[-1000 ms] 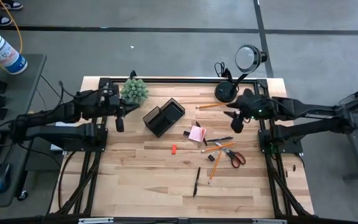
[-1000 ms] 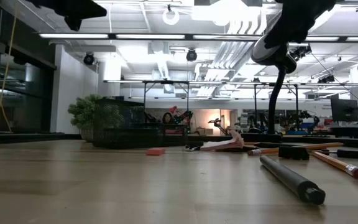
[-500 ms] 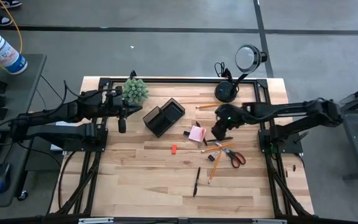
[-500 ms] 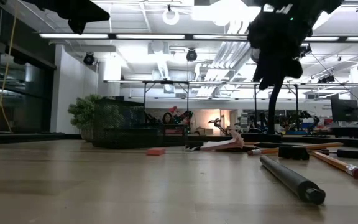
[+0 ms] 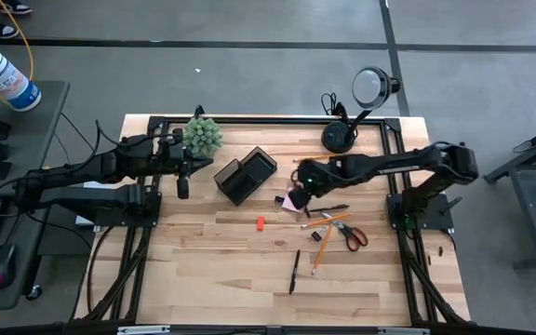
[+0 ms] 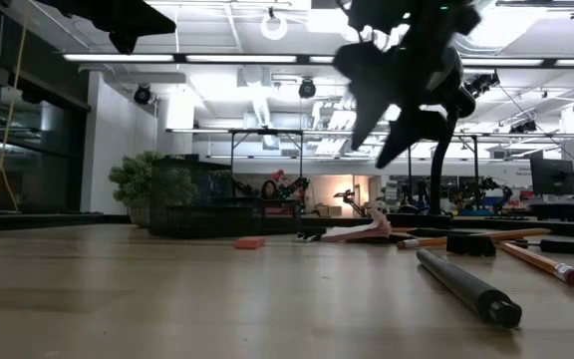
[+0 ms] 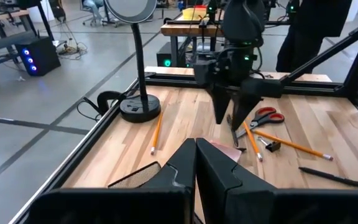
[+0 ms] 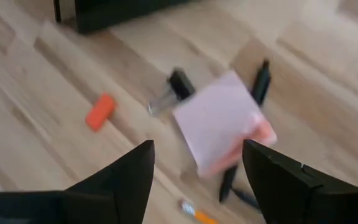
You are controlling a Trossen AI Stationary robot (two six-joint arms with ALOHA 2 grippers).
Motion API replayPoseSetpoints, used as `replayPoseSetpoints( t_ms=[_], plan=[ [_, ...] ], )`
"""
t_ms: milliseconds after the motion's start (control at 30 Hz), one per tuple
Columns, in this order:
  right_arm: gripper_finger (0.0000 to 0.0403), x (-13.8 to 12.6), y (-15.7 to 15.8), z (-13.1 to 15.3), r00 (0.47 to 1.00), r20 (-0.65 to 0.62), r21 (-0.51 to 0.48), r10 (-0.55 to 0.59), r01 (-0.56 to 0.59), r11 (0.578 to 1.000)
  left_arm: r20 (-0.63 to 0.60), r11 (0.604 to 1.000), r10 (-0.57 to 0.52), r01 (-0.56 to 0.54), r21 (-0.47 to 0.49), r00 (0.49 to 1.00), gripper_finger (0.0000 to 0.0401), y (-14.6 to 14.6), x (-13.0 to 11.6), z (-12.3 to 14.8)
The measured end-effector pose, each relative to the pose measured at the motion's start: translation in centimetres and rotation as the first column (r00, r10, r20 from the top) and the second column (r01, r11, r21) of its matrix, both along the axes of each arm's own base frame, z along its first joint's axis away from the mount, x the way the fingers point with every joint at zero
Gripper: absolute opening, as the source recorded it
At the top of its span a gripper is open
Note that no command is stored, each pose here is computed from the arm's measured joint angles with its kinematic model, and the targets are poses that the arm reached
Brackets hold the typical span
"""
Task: Pick and place office supplies into organizer
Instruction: Put the pink sticky notes into the black desk organizer
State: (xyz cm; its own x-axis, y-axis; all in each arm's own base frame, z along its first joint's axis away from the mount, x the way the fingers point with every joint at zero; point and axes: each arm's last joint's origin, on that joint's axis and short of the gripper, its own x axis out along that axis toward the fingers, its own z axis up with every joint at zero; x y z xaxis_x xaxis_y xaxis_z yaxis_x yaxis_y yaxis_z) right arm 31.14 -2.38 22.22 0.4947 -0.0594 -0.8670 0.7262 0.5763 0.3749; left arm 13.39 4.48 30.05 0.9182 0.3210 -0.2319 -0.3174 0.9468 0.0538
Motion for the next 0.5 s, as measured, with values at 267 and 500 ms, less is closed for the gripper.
replayPoseSetpoints(
  t_ms=[267,500],
  plan=[
    [0.0234,3.8,-0.4,1.0,0.988,0.054,-0.012,0.143,-0.142,0.990,-0.030,1.000,-0.009,0.008,-0.008,1.000,0.0001,0.0,-0.1,-0.3],
    [0.0232,5.1,-0.4,1.5,0.989,0.109,0.038,0.102,-0.107,0.994,-0.068,1.000,-0.009,0.008,-0.021,0.998,0.0001,-0.1,-0.2,-0.7]
  ],
)
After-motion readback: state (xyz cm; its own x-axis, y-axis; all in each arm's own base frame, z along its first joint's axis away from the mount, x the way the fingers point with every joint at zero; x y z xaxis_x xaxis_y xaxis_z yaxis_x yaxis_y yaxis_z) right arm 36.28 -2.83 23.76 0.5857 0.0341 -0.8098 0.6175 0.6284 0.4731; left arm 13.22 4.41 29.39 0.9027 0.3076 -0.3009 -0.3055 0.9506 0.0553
